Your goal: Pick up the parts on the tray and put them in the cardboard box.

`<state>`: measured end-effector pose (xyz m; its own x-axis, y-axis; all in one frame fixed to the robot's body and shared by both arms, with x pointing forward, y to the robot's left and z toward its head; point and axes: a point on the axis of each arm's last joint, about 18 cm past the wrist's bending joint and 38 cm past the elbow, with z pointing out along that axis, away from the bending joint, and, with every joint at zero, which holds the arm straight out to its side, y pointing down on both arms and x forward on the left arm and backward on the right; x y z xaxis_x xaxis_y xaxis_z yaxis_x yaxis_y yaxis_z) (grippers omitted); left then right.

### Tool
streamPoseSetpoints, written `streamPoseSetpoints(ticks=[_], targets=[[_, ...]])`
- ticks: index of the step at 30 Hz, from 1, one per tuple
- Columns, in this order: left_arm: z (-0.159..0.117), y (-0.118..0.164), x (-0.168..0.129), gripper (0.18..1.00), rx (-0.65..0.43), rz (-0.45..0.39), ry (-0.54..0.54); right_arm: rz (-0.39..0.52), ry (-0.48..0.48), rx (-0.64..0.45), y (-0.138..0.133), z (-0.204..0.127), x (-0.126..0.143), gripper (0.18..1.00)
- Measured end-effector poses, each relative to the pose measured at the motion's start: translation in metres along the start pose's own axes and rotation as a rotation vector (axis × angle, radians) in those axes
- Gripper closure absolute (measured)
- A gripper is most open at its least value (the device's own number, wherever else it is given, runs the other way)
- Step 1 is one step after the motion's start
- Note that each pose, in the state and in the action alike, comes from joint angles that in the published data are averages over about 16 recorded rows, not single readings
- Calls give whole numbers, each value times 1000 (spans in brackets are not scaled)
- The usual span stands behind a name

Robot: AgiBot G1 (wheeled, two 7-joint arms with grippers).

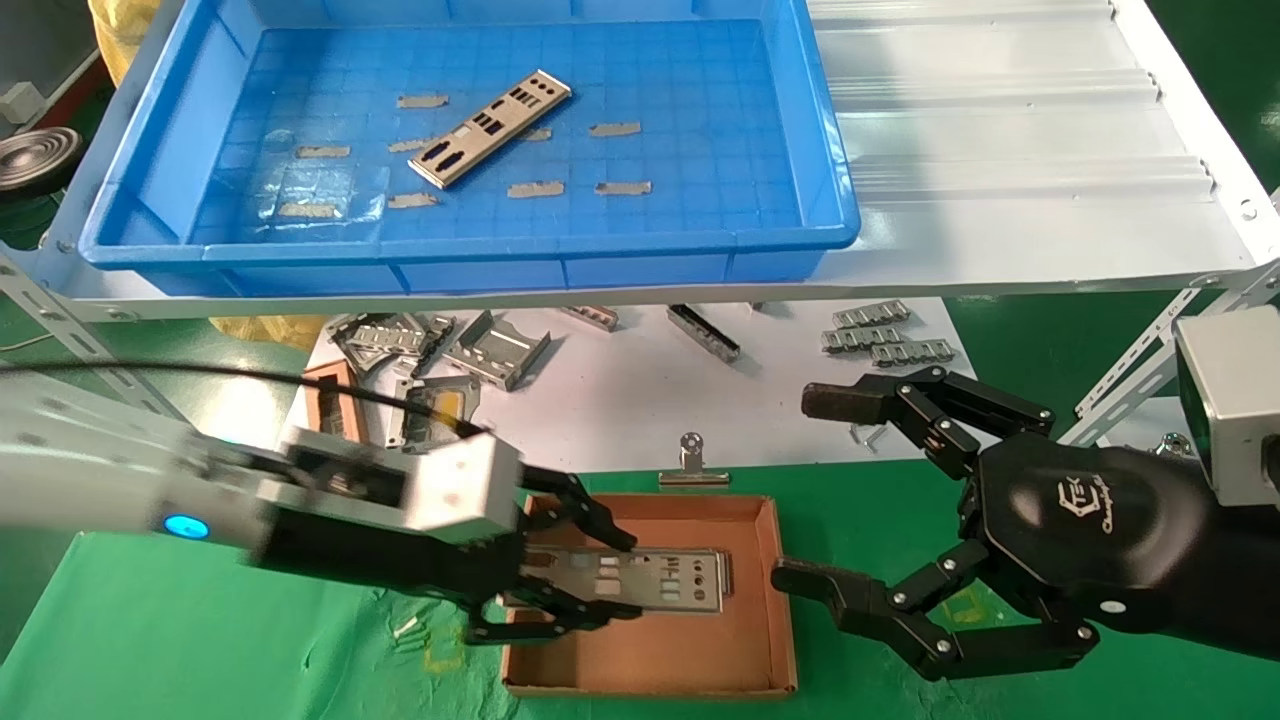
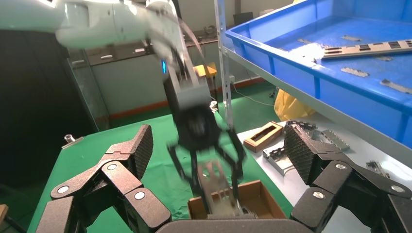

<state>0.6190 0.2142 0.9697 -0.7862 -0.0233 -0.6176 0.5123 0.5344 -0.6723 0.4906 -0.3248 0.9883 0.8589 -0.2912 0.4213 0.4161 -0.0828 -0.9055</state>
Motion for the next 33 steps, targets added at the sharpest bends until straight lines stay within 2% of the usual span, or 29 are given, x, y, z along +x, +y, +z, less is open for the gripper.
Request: streamPoseSetpoints(ticks=[6, 14, 25, 33], targets=[[48, 31, 5, 732, -54, 9, -26, 0, 0, 0, 0, 0, 0, 179], [80, 51, 6, 729, -88, 30, -57, 0, 0, 0, 0, 0, 0, 179], [89, 58, 5, 683, -77, 21, -66, 0, 0, 0, 0, 0, 0, 179], [75, 54, 12, 586, 3, -73, -31, 0, 0, 0, 0, 0, 0, 179]])
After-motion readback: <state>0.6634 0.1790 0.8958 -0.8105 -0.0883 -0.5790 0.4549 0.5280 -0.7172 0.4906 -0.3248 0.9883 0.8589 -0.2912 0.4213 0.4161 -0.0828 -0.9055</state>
